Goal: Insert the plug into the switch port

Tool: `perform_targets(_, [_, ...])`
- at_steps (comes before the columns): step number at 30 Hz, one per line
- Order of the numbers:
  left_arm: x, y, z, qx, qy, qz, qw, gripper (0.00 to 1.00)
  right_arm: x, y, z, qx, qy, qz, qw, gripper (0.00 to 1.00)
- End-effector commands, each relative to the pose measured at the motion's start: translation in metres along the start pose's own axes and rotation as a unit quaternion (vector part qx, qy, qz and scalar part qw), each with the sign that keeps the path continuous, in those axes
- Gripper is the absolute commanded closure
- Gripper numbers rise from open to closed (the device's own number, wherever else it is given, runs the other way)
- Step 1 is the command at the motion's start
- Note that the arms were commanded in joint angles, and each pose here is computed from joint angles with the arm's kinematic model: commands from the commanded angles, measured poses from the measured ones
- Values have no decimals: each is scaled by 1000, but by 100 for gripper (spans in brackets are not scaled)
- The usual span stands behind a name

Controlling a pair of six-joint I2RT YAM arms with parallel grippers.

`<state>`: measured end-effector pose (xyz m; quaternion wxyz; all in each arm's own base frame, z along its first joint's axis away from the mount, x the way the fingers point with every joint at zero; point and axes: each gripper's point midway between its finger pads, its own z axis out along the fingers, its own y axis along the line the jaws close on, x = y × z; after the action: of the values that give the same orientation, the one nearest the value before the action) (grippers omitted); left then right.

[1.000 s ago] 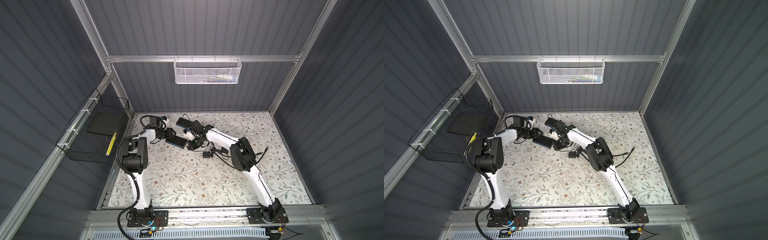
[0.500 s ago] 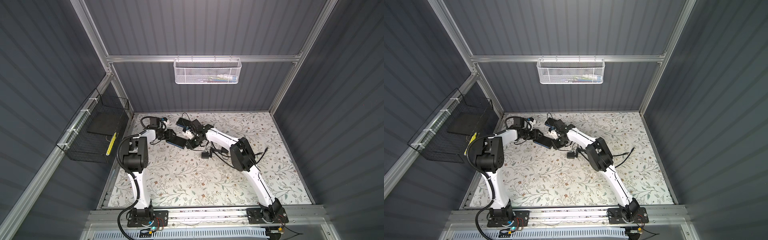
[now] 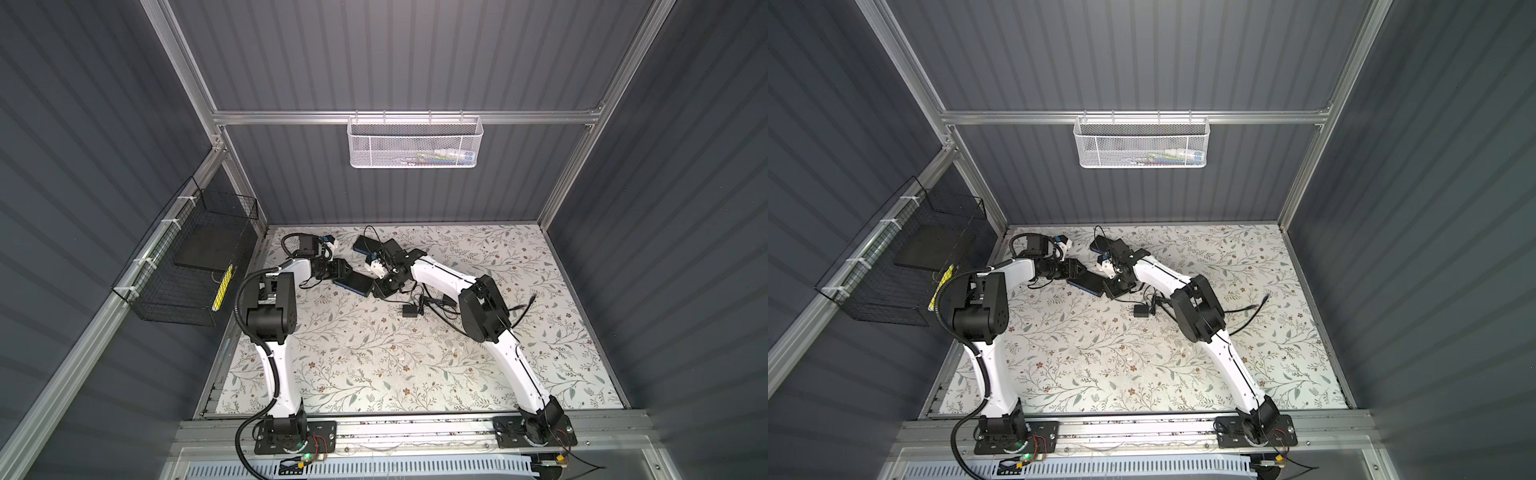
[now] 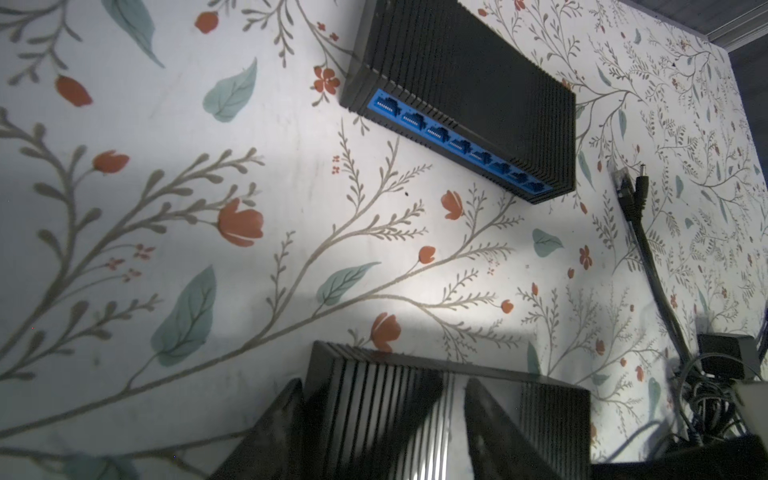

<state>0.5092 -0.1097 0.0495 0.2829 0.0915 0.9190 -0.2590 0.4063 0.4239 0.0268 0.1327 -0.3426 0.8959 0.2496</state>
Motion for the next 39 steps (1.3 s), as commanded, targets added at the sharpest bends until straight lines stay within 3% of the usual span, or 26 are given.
perform_targets(1, [7, -13, 4, 42, 20, 10, 999, 38, -8, 0, 9, -1, -15, -14, 1000, 93])
perform_targets(13, [12, -34, 15, 90, 44, 39, 994, 38, -5, -2, 6, 5, -25, -11, 1000, 94])
perform_targets(39, [36, -64, 29, 90, 111, 87, 986, 39, -17, -15, -27, 52, -44, 12, 998, 94])
